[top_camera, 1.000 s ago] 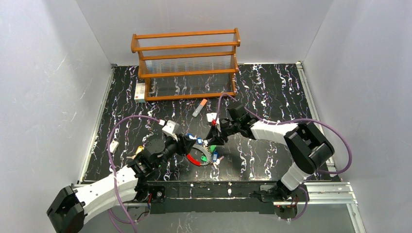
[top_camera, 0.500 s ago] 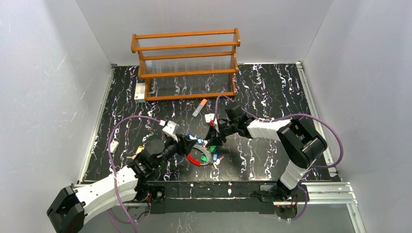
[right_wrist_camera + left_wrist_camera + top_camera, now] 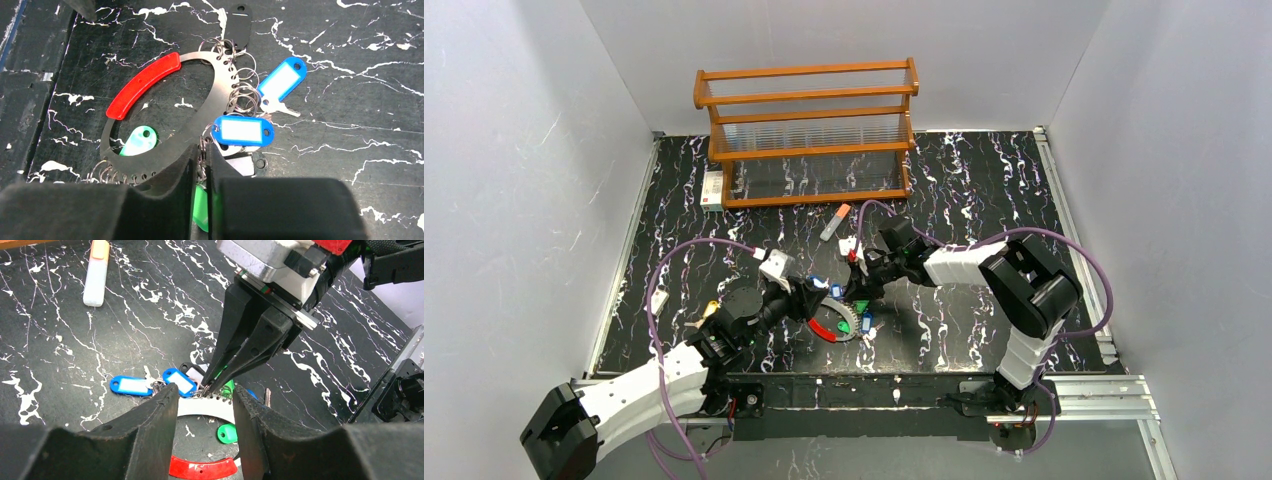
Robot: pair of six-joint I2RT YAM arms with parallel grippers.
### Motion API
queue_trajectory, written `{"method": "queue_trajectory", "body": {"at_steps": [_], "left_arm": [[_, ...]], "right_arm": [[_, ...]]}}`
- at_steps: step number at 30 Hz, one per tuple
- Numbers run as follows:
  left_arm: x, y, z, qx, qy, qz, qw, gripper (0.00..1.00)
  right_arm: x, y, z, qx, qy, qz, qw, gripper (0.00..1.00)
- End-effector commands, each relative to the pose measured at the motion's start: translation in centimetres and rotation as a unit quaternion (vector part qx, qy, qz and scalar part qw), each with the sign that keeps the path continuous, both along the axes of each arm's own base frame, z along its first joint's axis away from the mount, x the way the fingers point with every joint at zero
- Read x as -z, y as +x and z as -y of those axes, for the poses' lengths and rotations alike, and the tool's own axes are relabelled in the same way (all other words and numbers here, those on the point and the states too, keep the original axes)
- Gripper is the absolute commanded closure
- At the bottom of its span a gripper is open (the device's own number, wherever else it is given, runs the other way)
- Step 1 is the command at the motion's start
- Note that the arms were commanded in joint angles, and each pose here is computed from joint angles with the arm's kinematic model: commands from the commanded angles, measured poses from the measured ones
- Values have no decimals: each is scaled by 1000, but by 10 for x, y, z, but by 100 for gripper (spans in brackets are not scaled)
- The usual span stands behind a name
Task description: Put the keys on the keyring
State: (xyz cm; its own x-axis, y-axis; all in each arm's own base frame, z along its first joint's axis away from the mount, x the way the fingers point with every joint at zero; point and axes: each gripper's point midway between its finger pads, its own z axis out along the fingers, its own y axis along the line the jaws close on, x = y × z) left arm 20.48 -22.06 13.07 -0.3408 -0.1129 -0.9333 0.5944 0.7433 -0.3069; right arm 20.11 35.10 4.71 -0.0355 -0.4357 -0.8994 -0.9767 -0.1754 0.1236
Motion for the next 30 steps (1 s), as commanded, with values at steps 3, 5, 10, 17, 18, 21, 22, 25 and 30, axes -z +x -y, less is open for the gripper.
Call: {"method": "queue_trajectory", "body": {"at_steps": [3,5,10,17,18,21,22,25,30], "left_arm": [[-9,3,-2,-3,3,13,1000,57],[-7,3,-2,-3,4,12,1000,57],[-6,3,0,0,8,10,1000,57],[-8,0,6,24,13,18,999,59],[-6,-2,7,30,15,19,999,60],[-4,-7,11,51,17,21,998,63],[-3,-11,13,64,17,21,998,64],[-1,-17,17,85,16,22,996,66],[-2,-20,20,102,16,31,994,68]], "right_arm": [[-15,11,-11,1,19,29,999,96],[-17,8,-9,-2,22,30,999,99],[-30,-5,-5,-15,49,31,998,99],[-53,-25,2,-28,95,30,995,99],[-57,-26,2,-28,102,31,994,99],[-66,-31,3,-27,119,22,992,99],[-69,-34,3,-27,125,18,992,99],[-75,-38,4,-25,140,12,990,99],[-78,-41,5,-26,145,4,989,99]]}}
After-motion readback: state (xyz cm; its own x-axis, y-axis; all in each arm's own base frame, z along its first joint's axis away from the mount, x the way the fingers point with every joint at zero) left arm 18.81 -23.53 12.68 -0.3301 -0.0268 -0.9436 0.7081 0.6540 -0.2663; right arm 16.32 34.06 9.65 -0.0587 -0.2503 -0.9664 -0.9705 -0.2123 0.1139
